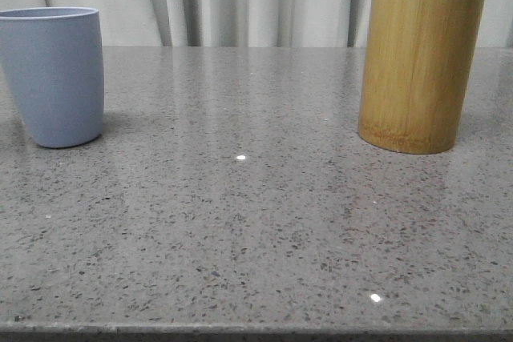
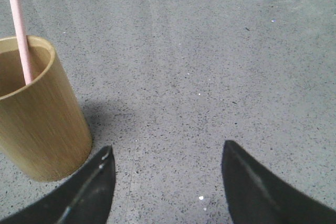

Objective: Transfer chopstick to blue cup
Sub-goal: 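Lower the left gripper over the blue cup rim and grasp it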

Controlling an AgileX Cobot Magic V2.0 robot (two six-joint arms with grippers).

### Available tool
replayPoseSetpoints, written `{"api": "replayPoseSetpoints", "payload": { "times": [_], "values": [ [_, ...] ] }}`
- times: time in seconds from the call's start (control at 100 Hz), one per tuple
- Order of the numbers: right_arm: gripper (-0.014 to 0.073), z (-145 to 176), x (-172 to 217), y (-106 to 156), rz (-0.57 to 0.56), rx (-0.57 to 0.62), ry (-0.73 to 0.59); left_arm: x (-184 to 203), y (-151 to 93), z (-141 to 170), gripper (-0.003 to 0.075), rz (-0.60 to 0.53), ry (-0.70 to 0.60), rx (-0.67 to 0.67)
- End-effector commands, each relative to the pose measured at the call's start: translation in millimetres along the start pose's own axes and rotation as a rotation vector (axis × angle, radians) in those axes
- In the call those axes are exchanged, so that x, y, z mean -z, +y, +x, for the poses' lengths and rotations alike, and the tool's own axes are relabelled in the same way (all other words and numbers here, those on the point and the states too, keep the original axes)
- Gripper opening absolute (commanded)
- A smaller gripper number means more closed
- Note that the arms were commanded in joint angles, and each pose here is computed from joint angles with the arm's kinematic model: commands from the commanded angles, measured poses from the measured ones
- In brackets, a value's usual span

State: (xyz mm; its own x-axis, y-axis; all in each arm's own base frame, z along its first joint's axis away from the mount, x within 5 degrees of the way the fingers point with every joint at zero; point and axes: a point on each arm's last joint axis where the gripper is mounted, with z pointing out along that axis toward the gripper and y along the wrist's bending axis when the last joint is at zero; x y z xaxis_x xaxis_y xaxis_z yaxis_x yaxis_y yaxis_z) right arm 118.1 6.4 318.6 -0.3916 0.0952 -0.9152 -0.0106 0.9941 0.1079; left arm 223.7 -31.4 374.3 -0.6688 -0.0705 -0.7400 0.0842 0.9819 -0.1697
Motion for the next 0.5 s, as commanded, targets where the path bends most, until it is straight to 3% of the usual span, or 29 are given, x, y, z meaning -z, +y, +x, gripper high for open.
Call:
{"api": "replayPoseSetpoints", "payload": {
  "times": [0.0, 0.22, 0.49],
  "values": [
    [0.0456, -19, 4, 1, -0.002, 0.012, -0.113, -2, -16, -18, 0.0421, 0.057, -0.039, -0.024],
    [0.0456, -19, 4, 1, -0.002, 0.012, -0.113, -34, -33, -28, 0.0421, 0.088, 0.111, -0.064],
    [0.0456, -19, 4, 1, -0.002, 0.012, -0.113, -62, -36, -27, 0.0421, 0.087, 0.256, -0.058]
  ]
}}
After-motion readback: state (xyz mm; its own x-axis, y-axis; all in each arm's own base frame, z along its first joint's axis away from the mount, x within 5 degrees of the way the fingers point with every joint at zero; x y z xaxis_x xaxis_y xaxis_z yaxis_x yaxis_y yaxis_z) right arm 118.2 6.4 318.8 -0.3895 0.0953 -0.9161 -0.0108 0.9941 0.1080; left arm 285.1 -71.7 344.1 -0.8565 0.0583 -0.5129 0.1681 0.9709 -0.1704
